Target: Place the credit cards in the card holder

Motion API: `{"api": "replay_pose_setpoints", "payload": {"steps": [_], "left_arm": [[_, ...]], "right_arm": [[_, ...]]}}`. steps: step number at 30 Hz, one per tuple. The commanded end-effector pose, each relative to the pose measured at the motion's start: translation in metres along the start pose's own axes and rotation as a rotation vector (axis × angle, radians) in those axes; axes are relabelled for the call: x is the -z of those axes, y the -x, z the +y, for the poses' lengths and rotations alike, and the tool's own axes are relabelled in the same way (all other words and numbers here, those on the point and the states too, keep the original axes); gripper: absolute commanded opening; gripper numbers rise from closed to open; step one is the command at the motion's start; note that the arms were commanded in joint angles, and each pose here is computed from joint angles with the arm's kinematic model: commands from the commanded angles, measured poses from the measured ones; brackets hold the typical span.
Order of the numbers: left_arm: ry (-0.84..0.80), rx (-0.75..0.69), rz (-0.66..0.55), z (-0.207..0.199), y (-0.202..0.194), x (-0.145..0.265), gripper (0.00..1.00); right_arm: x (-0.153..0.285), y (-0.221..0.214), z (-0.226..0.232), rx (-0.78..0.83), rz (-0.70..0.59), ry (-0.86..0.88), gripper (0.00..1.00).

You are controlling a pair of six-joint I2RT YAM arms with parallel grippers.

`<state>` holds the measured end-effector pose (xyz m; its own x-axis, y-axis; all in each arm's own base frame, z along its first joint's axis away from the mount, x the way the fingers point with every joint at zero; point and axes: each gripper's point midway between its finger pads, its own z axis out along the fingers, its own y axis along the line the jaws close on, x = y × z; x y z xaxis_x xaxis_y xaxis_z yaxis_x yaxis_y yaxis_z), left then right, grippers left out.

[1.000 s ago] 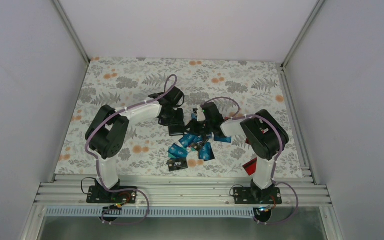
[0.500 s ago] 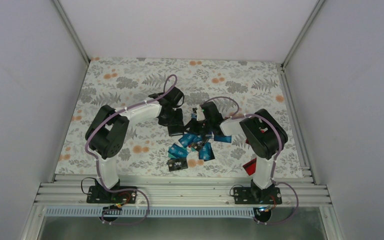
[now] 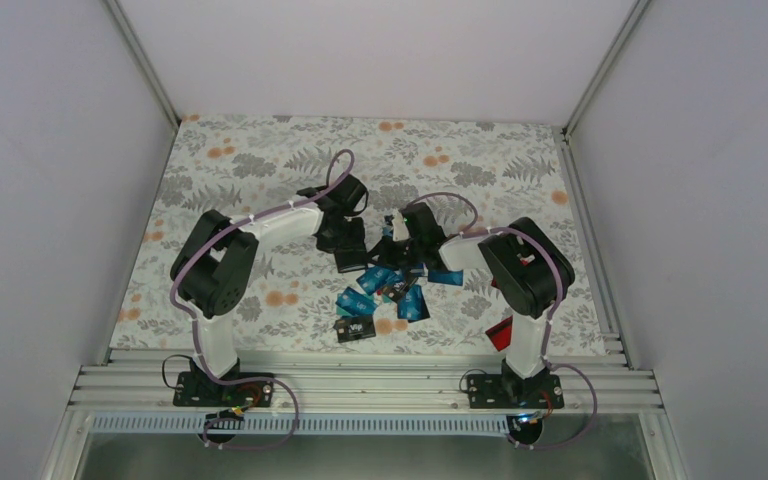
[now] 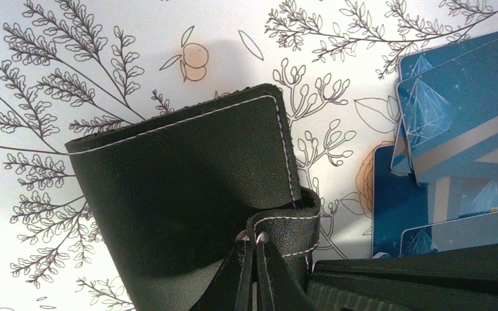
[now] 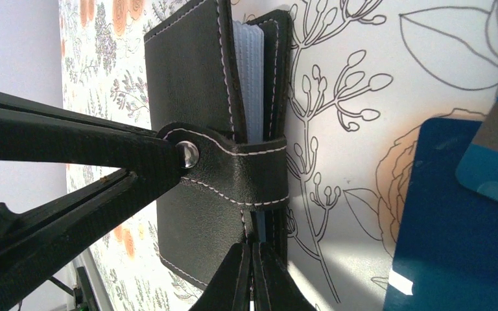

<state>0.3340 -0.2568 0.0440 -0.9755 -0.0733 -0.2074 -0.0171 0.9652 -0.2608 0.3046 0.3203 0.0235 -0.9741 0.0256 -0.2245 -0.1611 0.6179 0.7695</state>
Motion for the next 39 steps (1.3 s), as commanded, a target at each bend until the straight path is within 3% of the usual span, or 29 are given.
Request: {"api": "replay_pose_setpoints", "payload": {"steps": [1, 18, 37, 39], "left_arm": [[0.045, 0.000, 0.021, 0.015, -0.009, -0.004, 0.02], [0.072, 0.076, 0.045, 0.058, -0.024, -0.023, 0.02], [-0.024, 0.115, 0.154, 0.085, -0.036, -0.037, 0.03], [-0.035, 0.104, 0.133, 0.081, -0.029, -0.033, 0.08]], "right_arm": [[-0.009, -0.012, -0.028, -0.036, 0.031, -0.102, 0.04], [-0.009, -0.013, -0.032, -0.048, 0.036, -0.125, 0.04], [-0.009, -0.007, -0.024, -0.032, 0.042, -0.115, 0.04], [-0.006, -0.003, -0.015, -0.009, 0.037, -0.096, 0.04]]}}
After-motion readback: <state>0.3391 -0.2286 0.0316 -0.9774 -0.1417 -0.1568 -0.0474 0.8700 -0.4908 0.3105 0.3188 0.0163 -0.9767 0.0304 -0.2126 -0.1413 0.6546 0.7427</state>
